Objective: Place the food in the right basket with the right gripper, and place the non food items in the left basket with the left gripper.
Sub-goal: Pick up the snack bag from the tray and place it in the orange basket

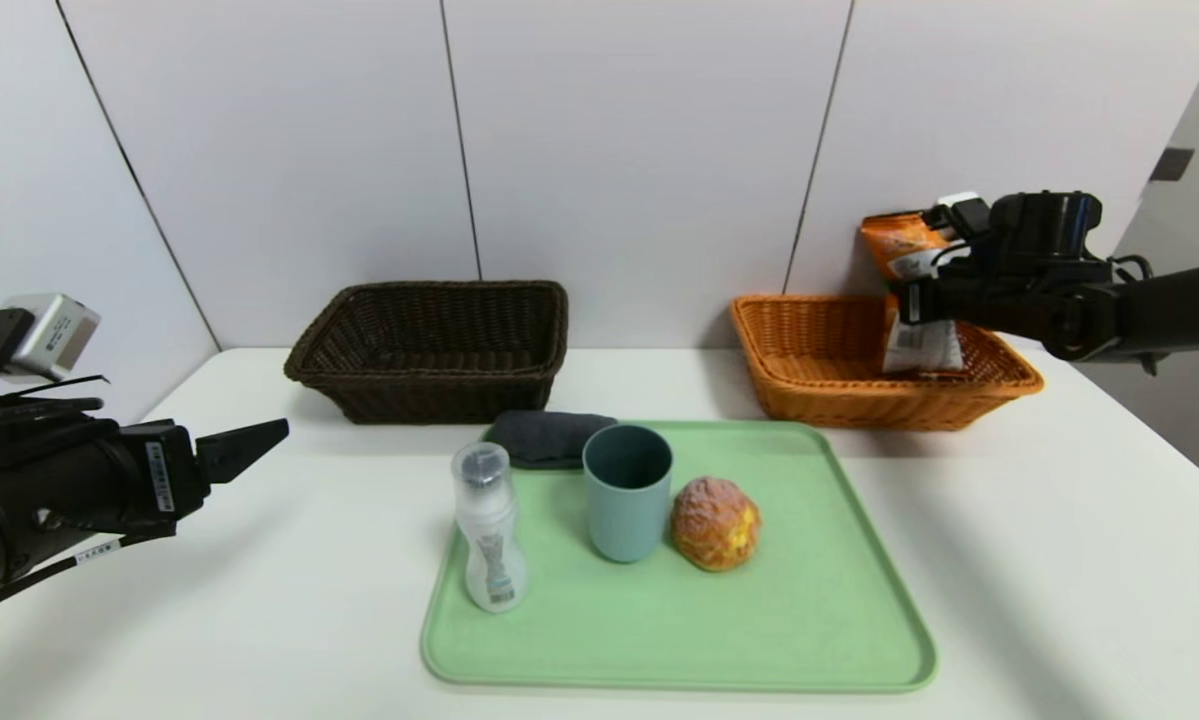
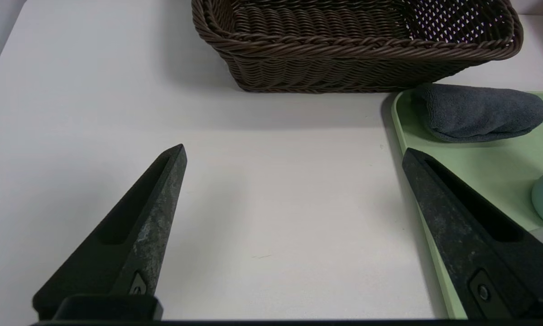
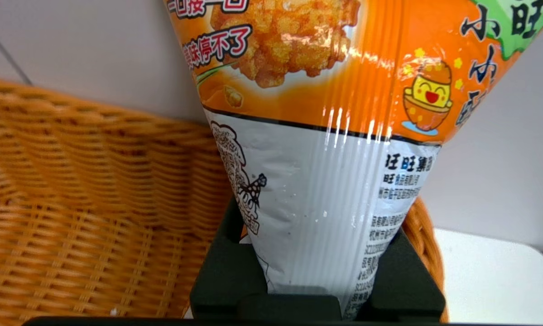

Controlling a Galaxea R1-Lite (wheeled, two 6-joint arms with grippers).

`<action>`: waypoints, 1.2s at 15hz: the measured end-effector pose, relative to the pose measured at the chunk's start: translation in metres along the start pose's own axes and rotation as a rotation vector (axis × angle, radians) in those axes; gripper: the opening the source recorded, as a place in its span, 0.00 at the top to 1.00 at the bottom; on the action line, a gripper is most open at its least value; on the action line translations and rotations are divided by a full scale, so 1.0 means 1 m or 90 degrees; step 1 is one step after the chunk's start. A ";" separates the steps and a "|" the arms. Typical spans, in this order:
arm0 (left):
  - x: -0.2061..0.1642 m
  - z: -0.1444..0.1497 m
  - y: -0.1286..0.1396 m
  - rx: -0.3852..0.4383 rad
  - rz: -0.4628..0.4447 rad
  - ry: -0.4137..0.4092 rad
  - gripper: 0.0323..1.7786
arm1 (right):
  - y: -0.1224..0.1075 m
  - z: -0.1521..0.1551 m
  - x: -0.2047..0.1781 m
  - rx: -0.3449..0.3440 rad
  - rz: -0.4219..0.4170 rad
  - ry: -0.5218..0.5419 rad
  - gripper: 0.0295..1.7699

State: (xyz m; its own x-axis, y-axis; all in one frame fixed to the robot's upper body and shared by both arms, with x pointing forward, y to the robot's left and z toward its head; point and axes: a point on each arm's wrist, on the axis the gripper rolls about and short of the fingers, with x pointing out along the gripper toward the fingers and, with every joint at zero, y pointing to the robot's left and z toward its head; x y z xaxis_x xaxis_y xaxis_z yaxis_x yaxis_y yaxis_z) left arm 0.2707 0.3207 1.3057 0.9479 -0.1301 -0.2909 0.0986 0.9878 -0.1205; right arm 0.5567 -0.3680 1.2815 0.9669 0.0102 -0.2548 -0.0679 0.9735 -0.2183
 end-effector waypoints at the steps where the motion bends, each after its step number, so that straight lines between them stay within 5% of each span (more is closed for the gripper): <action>1: 0.000 0.000 0.000 0.000 0.000 0.000 0.05 | 0.000 0.001 0.000 -0.001 -0.002 -0.009 0.76; 7: 0.000 0.000 0.000 -0.002 0.000 0.000 0.05 | 0.005 0.003 -0.002 0.001 -0.005 0.000 0.76; 12: -0.002 0.000 0.000 -0.002 0.000 -0.004 0.05 | 0.015 0.006 -0.002 0.020 -0.035 -0.001 0.44; 18: -0.007 0.003 0.002 -0.008 0.007 -0.018 0.05 | 0.012 0.018 -0.024 0.008 -0.038 -0.002 0.22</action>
State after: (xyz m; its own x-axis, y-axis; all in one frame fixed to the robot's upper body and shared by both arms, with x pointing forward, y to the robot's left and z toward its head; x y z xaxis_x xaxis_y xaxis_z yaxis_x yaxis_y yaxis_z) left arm 0.2649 0.3236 1.3103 0.9570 -0.1167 -0.2655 0.0848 0.9880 -0.1288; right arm 0.5371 -0.3520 1.3022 0.9698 -0.0477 -0.2391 -0.0065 0.9753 -0.2210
